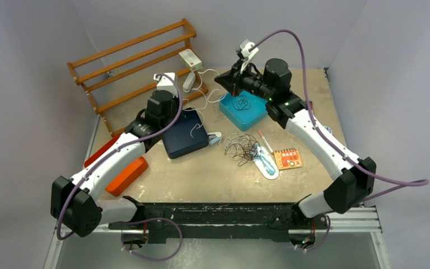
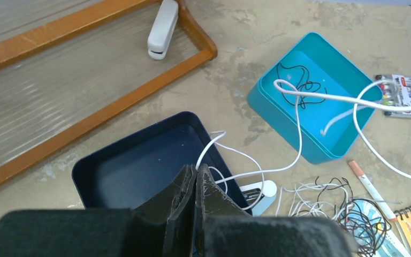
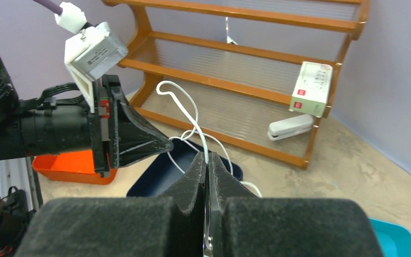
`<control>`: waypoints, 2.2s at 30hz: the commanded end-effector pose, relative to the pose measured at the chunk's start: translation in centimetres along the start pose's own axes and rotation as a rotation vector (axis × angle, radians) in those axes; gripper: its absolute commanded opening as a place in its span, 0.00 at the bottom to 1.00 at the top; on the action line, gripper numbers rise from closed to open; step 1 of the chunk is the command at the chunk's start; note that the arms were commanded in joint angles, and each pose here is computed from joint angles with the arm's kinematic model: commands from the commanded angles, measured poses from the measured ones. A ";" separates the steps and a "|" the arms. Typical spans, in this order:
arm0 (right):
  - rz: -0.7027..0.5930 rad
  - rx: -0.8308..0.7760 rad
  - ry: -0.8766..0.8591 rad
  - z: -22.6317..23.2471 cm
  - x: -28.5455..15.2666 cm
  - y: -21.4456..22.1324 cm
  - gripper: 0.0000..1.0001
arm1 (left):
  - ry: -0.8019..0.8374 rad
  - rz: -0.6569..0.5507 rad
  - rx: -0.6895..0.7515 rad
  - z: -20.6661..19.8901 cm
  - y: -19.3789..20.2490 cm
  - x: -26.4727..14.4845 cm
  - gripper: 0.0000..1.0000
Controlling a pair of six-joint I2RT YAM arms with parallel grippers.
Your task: Untangle the cables
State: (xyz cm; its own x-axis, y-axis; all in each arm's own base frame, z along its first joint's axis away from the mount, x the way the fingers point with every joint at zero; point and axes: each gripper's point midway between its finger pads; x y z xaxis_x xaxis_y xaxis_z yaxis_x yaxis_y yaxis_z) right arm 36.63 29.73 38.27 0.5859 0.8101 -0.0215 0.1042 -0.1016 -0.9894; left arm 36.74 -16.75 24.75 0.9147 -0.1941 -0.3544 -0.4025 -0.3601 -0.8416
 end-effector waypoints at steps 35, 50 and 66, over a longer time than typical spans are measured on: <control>0.069 0.238 -0.149 9.2 12.2 13.5 0.00 | -0.263 -0.111 -0.228 9.0 4.5 -0.7 0.00; 0.211 0.237 -0.051 8.2 12.3 19.5 0.00 | -0.257 -0.098 -0.218 8.5 4.4 0.1 0.00; 0.265 0.202 -0.110 9.4 12.7 21.2 0.26 | -0.268 -0.091 -0.212 8.7 4.7 0.3 0.00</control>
State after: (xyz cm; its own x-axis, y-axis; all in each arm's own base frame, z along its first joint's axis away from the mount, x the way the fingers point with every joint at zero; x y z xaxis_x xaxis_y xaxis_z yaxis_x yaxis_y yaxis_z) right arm 38.54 42.83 12.38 0.4617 0.8152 -0.3496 -0.2840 -0.2375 -0.9289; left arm 34.28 -10.33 15.38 0.8909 0.0830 -0.4466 -0.3424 -0.5233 -0.7803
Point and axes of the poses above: each gripper's point midway between its finger pads, its own x axis out along the fingers, its own z axis along the line the jaws close on, y = z × x, and after that the axes turned 14 degrees about -x, right-handed
